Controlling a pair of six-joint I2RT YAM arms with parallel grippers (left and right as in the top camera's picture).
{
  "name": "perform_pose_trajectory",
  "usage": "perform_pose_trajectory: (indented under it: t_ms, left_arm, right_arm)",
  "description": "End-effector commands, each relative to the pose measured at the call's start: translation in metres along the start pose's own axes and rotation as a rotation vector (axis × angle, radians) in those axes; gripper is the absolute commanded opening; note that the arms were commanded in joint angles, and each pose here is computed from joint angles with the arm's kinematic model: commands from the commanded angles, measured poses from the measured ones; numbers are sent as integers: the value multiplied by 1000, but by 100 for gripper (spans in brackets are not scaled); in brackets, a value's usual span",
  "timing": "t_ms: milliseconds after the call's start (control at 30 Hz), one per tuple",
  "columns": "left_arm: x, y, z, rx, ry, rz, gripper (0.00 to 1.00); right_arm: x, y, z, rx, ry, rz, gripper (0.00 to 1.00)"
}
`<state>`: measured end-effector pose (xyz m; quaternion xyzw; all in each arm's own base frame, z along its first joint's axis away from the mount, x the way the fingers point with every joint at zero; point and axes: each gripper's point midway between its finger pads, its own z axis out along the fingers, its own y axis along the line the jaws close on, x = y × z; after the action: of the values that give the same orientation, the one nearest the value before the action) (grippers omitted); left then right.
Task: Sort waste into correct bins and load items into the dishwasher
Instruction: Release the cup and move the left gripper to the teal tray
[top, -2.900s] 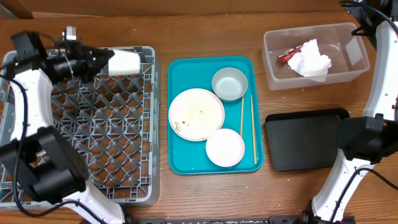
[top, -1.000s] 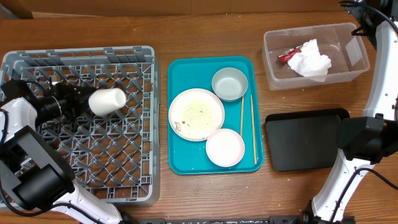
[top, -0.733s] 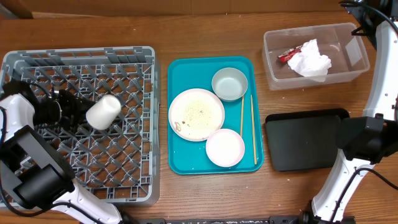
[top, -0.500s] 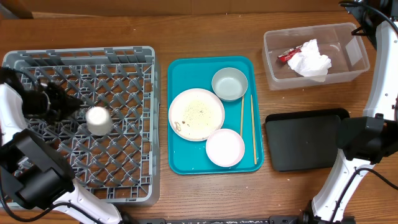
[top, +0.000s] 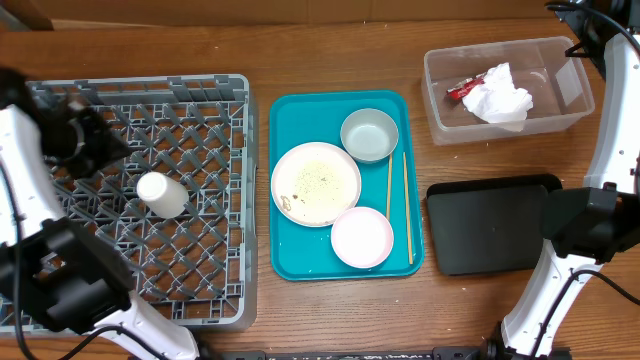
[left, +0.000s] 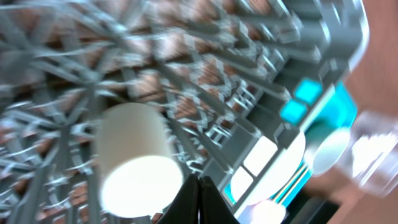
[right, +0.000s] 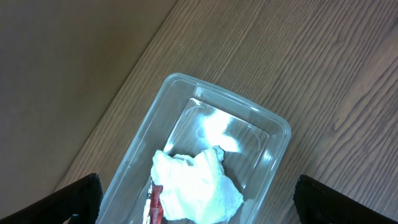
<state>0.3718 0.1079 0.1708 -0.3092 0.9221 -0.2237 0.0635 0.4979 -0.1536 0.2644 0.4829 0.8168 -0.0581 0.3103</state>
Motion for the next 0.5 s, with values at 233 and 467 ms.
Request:
perform_pose_trajectory:
  t_ms: [233, 467]
  left_arm:
    - [70, -157, 57, 60, 34, 741, 4]
    - [123, -258, 116, -66, -150, 1147, 48]
  right_arm:
    - [-9, 1, -16, -25, -34, 20, 100]
    - [-9, 1, -16, -25, -34, 20, 100]
